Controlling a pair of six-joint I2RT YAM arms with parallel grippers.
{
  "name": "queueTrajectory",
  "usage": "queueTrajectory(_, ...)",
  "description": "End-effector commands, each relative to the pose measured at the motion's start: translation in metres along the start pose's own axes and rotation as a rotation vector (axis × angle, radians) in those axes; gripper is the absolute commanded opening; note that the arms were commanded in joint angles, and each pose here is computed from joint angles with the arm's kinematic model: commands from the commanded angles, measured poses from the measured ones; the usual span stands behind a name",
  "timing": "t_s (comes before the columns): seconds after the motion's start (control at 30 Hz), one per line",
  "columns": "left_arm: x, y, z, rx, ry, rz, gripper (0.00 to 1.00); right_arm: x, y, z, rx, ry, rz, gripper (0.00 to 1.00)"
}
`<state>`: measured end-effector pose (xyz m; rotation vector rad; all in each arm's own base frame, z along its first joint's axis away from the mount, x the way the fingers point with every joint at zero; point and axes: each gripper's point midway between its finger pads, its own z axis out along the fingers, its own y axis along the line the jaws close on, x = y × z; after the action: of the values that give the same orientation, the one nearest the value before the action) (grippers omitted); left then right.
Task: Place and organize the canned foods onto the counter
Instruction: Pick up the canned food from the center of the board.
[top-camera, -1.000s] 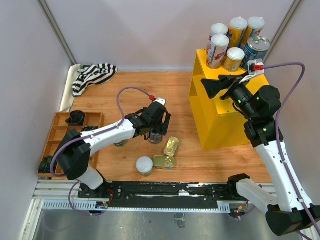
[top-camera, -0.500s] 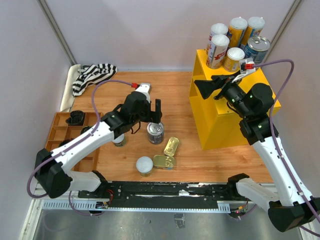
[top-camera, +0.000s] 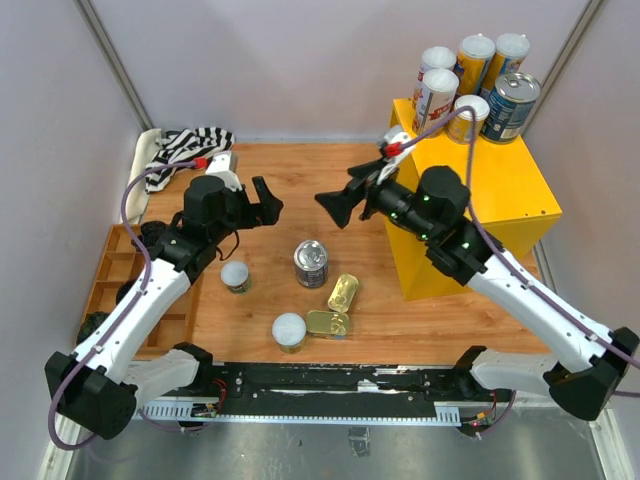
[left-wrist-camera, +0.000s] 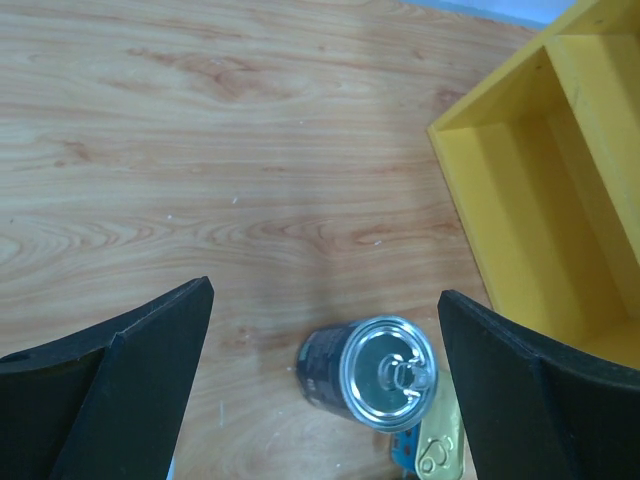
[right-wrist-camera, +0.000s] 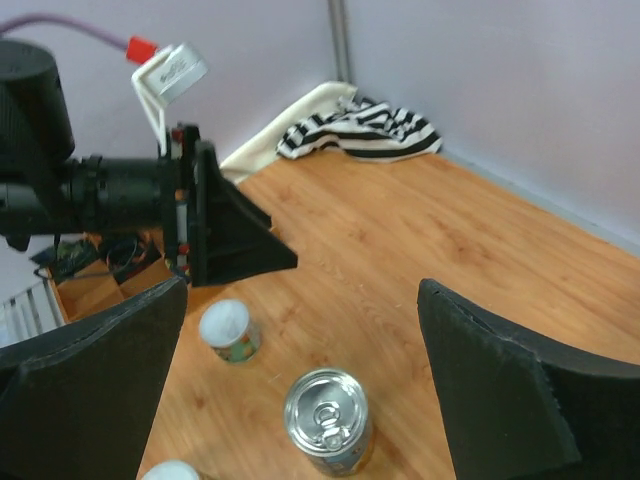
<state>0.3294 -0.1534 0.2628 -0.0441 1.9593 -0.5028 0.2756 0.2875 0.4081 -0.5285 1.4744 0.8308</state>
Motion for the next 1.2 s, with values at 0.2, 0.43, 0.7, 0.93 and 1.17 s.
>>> queueTrajectory(0.2, -0.010, 0.041, -0.016, -0.029, -0.077, -0.096, 1.00, 0.077, 0.023, 0.044, 0.030, 0.190, -0.076, 0.99)
queueTrajectory(0.43, -0.003, 0.046, -0.018, -0.026, -0.071, -0.106, 1.00, 0.159, 0.020, 0.053, 0.025, 0.386, -0.043, 0.98)
queueTrajectory(0.7, 0.002, 0.044, -0.018, -0.011, -0.057, -0.105, 1.00, 0.237, -0.002, 0.035, 0.156, 0.599, -0.067, 0.98)
queueTrajectory(0.93, 0.004, 0.044, -0.017, -0.008, -0.051, -0.102, 1.00, 0.274, -0.003, 0.017, 0.137, 0.677, -0.088, 0.98)
queueTrajectory(1.17, 0.004, 0.043, -0.017, -0.003, -0.051, -0.096, 1.00, 0.290, 0.017, 0.024, 0.014, 0.687, -0.048, 0.98)
